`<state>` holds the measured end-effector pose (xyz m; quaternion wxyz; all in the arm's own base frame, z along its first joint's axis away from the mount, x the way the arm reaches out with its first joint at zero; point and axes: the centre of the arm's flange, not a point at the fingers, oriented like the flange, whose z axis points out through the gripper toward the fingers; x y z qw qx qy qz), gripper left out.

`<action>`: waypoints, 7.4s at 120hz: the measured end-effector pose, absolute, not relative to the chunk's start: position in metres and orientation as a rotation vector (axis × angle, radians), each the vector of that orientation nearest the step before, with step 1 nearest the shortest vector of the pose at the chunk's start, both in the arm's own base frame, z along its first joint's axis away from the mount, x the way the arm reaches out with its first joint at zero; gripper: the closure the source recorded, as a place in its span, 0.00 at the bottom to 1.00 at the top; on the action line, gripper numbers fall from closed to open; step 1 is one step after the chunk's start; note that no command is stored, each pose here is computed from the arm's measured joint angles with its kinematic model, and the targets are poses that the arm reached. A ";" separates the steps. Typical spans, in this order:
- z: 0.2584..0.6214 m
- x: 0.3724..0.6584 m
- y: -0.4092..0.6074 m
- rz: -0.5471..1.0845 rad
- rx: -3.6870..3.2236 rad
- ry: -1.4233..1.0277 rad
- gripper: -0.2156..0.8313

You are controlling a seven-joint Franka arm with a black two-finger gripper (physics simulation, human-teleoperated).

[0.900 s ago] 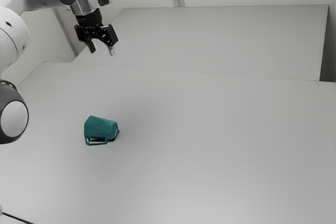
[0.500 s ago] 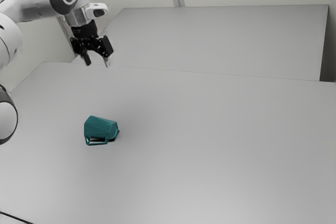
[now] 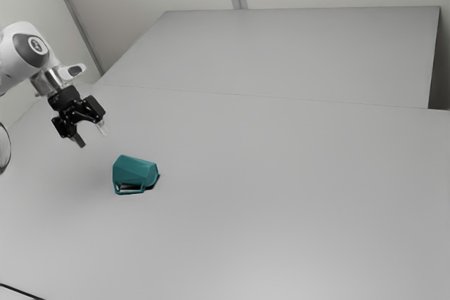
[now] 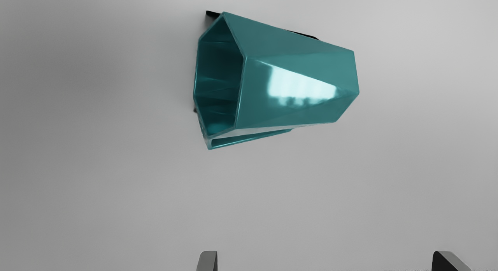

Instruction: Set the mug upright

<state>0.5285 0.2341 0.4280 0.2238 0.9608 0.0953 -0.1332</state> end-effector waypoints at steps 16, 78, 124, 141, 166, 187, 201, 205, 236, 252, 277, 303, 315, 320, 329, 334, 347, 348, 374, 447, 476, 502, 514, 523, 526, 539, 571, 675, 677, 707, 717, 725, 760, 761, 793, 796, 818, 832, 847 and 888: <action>0.393 0.534 0.245 -0.373 2.621 0.225 0.21; 0.340 0.520 0.268 -0.184 2.573 0.051 0.21; 0.308 0.519 0.256 0.018 2.466 0.026 0.21; 0.297 0.513 0.255 0.047 2.426 0.038 0.21; 0.286 0.506 0.251 0.082 2.361 0.054 0.21; 0.283 0.505 0.246 0.105 2.320 0.049 0.21; 0.283 0.506 0.243 0.118 2.298 0.043 0.21; 0.282 0.505 0.242 0.119 2.290 0.044 0.21; 0.273 0.498 0.237 0.117 2.261 0.049 0.28; 0.272 0.497 0.237 0.121 2.260 0.046 0.34; 0.272 0.497 0.237 0.129 2.258 0.041 0.47; 0.269 0.495 0.236 0.132 2.246 0.043 0.59; 0.270 0.496 0.236 0.135 2.245 0.042 0.63; 0.270 0.496 0.236 0.136 2.245 0.041 0.66; 0.270 0.496 0.236 0.137 2.246 0.040 0.71; 0.270 0.496 0.236 0.138 2.248 0.038 0.74; 0.271 0.498 0.235 0.142 2.254 0.032 0.79; 0.271 0.498 0.234 0.142 2.254 0.031 0.79; 0.292 0.511 0.226 0.179 2.268 -0.022 0.88; 0.415 0.573 0.136 0.184 2.526 -0.511 0.95; 0.436 0.553 0.085 0.094 2.809 -0.815 0.95; 0.442 0.550 0.043 0.078 2.976 -0.971 0.95; 0.432 0.548 0.020 0.072 3.000 -0.985 0.95; 0.427 0.547 0.002 0.076 3.009 -0.991 0.95; 0.425 0.547 -0.004 0.077 3.011 -0.992 0.95; 0.415 0.543 -0.029 0.080 3.012 -1.001 0.95; 0.389 0.525 -0.086 0.071 3.004 -1.066 0.95; 0.365 0.492 -0.015 0.047 3.177 -0.728 0.95; 0.363 0.491 -0.015 0.042 3.177 -0.724 0.95; 0.354 0.493 -0.020 0.051 3.186 -0.701 0.95; 0.349 0.498 -0.021 0.051 3.191 -0.695 0.95; 0.345 0.503 -0.021 0.051 3.194 -0.688 0.95; 0.339 0.507 -0.021 0.060 3.201 -0.662 0.95; 0.339 0.507 -0.021 0.061 3.201 -0.662 0.95; 0.340 0.507 -0.022 0.068 3.195 -0.654 0.84; 0.341 0.507 -0.022 0.070 3.195 -0.654 0.83; 0.347 0.510 -0.022 0.087 3.193 -0.658 0.72; 0.350 0.512 -0.024 0.097 3.193 -0.662 0.64; 0.357 0.515 -0.026 0.115 3.192 -0.669 0.56; 0.390 0.527 -0.042 0.146 3.175 -0.676 0.47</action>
